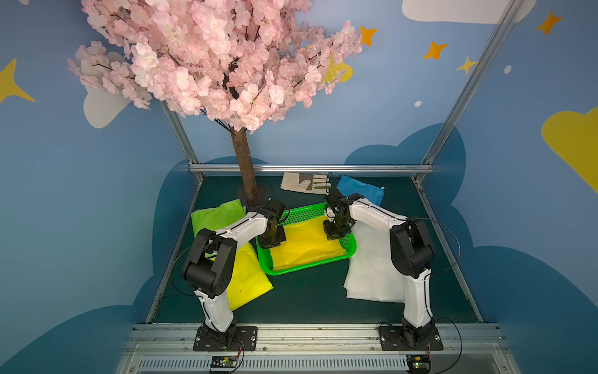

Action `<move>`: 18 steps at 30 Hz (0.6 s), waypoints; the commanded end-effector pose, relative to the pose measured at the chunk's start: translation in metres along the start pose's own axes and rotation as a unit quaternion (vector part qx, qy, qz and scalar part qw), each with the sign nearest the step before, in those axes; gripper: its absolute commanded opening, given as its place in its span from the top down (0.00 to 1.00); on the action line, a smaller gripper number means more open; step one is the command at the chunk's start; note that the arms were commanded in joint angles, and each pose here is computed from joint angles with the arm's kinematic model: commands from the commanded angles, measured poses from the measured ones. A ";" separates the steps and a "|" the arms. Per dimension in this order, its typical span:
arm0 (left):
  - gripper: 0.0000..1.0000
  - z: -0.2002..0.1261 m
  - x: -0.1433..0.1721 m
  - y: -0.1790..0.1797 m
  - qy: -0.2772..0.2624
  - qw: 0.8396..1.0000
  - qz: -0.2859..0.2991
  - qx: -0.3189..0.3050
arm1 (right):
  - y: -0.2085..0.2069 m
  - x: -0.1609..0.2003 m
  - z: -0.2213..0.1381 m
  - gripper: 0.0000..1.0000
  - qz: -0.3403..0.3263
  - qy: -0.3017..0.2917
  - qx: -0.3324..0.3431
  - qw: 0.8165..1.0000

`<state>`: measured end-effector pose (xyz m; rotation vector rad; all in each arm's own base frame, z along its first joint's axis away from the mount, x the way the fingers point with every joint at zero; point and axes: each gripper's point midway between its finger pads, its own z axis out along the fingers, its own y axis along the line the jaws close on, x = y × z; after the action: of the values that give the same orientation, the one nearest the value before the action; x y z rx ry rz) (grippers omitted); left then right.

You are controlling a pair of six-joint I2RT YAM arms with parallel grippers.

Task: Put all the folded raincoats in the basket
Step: Place the raincoat in the basket, then adjust the basket at the center of the board.

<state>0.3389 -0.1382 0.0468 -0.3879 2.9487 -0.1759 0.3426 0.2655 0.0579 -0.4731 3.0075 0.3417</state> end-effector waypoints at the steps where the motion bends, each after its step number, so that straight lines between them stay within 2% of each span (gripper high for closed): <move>1: 0.79 -0.023 -0.012 -0.002 -0.015 1.000 0.015 0.010 | 0.003 -0.008 -0.056 0.64 -0.019 -0.063 -0.001 0.998; 6: 0.66 -0.060 -0.020 -0.011 -0.035 0.998 0.022 0.050 | -0.016 -0.009 -0.103 0.50 -0.010 -0.112 0.010 0.994; 9: 0.57 -0.082 -0.009 -0.022 -0.043 0.993 0.031 0.102 | -0.040 -0.005 -0.115 0.44 0.001 -0.121 0.053 0.991; 12: 0.52 -0.097 0.007 -0.032 -0.039 0.986 0.037 0.158 | -0.057 0.000 -0.107 0.42 0.011 -0.101 0.088 0.991; 15: 0.51 -0.103 0.024 -0.032 -0.034 0.982 0.035 0.181 | -0.058 0.007 -0.090 0.44 0.000 -0.058 0.090 0.994; 18: 0.50 -0.109 0.034 -0.027 -0.043 0.980 0.033 0.192 | -0.052 0.008 -0.074 0.49 0.000 -0.041 0.075 0.996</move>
<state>0.3060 -0.1571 0.1526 -0.2401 2.7421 -0.6117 0.3614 0.1982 0.1366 -0.3882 2.8444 0.1624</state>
